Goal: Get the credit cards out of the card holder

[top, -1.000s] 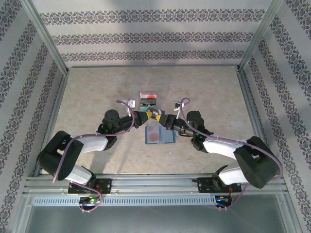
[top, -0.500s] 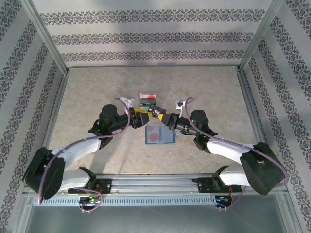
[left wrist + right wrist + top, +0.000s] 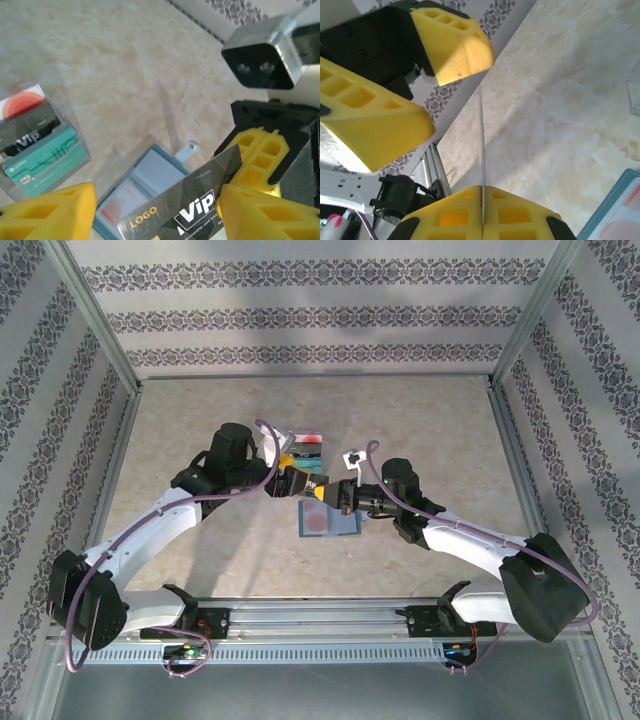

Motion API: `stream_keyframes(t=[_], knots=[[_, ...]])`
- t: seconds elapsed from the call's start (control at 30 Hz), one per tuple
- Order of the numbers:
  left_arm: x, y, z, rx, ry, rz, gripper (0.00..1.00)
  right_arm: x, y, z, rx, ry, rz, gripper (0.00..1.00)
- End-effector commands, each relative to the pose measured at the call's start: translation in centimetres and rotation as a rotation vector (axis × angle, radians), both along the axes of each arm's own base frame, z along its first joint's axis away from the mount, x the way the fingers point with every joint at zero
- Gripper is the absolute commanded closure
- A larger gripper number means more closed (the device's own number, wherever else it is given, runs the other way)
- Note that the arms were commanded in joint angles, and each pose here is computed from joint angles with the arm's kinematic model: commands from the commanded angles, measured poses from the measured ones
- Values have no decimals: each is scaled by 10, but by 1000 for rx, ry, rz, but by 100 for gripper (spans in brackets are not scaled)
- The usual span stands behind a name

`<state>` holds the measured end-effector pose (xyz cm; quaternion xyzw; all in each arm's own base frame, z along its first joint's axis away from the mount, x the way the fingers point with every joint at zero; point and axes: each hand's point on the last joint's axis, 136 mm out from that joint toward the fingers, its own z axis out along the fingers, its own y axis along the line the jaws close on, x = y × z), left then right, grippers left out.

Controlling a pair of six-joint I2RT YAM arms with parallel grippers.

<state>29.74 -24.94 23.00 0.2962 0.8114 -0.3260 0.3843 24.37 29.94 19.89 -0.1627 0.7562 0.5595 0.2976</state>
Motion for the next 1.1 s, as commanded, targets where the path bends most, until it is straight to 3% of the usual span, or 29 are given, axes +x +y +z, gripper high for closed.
stream_keyframes(t=[0.0,0.6,1.07], knots=[[-20,0,-4,72,31,-118,36,-6,6,8,-4,-42,56,100],[-41,1,-8,144,22,-261,45,-28,22,14,11,-52,249,100],[-51,-4,-6,102,35,-317,88,-28,16,15,-15,-83,226,100]])
